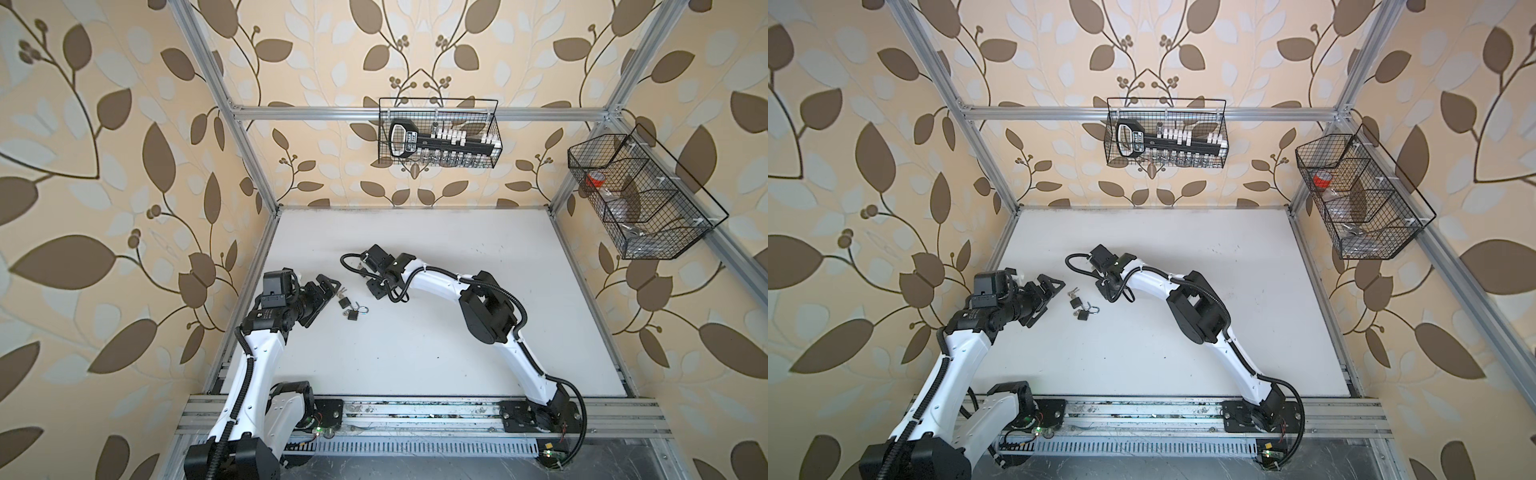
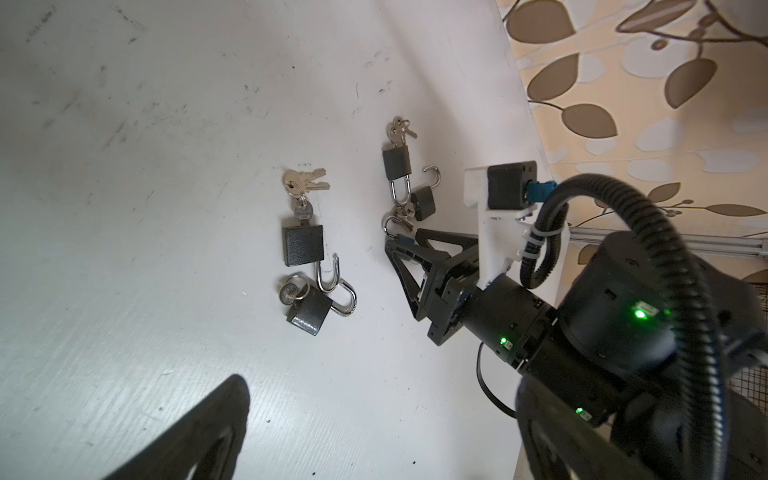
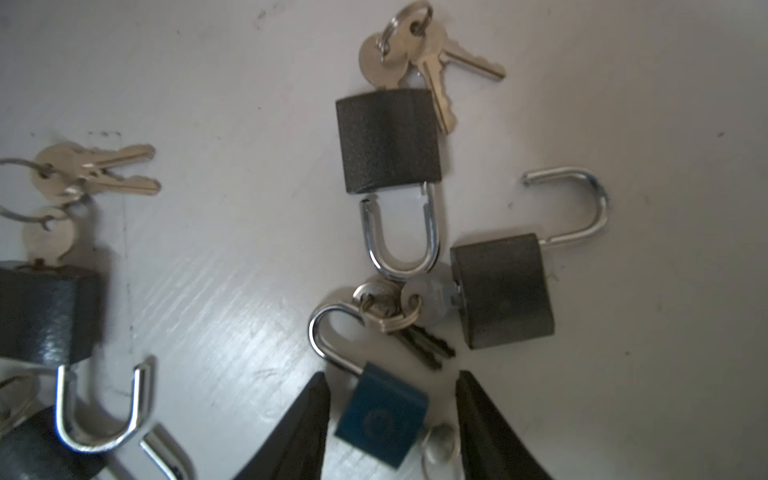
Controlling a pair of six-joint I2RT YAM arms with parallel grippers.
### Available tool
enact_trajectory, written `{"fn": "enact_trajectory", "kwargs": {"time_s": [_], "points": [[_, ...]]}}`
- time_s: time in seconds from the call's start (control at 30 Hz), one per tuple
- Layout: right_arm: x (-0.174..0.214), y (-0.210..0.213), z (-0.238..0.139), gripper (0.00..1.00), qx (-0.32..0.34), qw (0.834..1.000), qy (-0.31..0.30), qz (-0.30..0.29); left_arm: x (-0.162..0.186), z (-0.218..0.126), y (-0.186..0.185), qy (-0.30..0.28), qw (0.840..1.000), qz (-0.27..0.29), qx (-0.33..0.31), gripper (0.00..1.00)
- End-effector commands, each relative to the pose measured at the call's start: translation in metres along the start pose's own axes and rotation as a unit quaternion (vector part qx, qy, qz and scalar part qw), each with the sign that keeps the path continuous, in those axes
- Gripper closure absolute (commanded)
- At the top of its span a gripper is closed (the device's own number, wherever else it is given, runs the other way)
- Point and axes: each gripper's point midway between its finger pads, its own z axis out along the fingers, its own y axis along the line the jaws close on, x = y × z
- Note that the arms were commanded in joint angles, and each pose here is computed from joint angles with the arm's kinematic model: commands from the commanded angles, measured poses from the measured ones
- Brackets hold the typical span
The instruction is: Lock with the key
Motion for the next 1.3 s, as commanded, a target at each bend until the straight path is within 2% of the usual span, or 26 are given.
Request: {"fn": "enact_trajectory", "kwargs": {"time_s": [0.0,0.1,0.3,0.43,0.57,0.7,0.9,1.07,1.27], "points": [[0.010,-0.003,0.012,0.50,0.014,1.000,0.020,-0.005,0.006,0.001,0.004,0.009,1.000,-0.005,0.002,0.01],[0.011,-0.005,0.014,0.51,0.020,1.000,0.021,-0.006,0.008,0.000,0.004,0.011,1.000,-0.008,0.005,0.01],[0.019,-0.004,0.015,0.60,0.016,0.999,0.032,-0.004,0.008,-0.003,0.002,0.011,1.000,-0.001,0.005,0.01],[0.030,-0.006,0.007,0.65,0.014,0.999,0.039,0.002,0.008,-0.005,-0.001,0.008,1.000,0.003,0.010,0.01],[0.045,-0.011,-0.010,0.66,0.017,0.999,0.035,0.014,0.010,-0.006,-0.006,0.013,1.000,0.013,0.020,0.01],[0.072,-0.019,-0.030,0.67,0.021,0.999,0.034,0.033,0.019,-0.006,-0.016,0.020,0.999,0.044,0.019,0.01],[0.135,-0.029,-0.057,0.67,0.021,0.995,0.047,0.085,0.054,0.011,-0.048,0.046,0.991,0.117,0.037,0.01],[0.179,-0.024,-0.076,0.64,-0.015,0.989,0.053,0.135,0.093,0.031,-0.080,0.083,0.978,0.179,0.072,0.01],[0.184,-0.010,-0.101,0.48,-0.075,0.986,0.027,0.145,0.130,0.045,-0.114,0.136,0.956,0.231,0.122,0.01]]}}
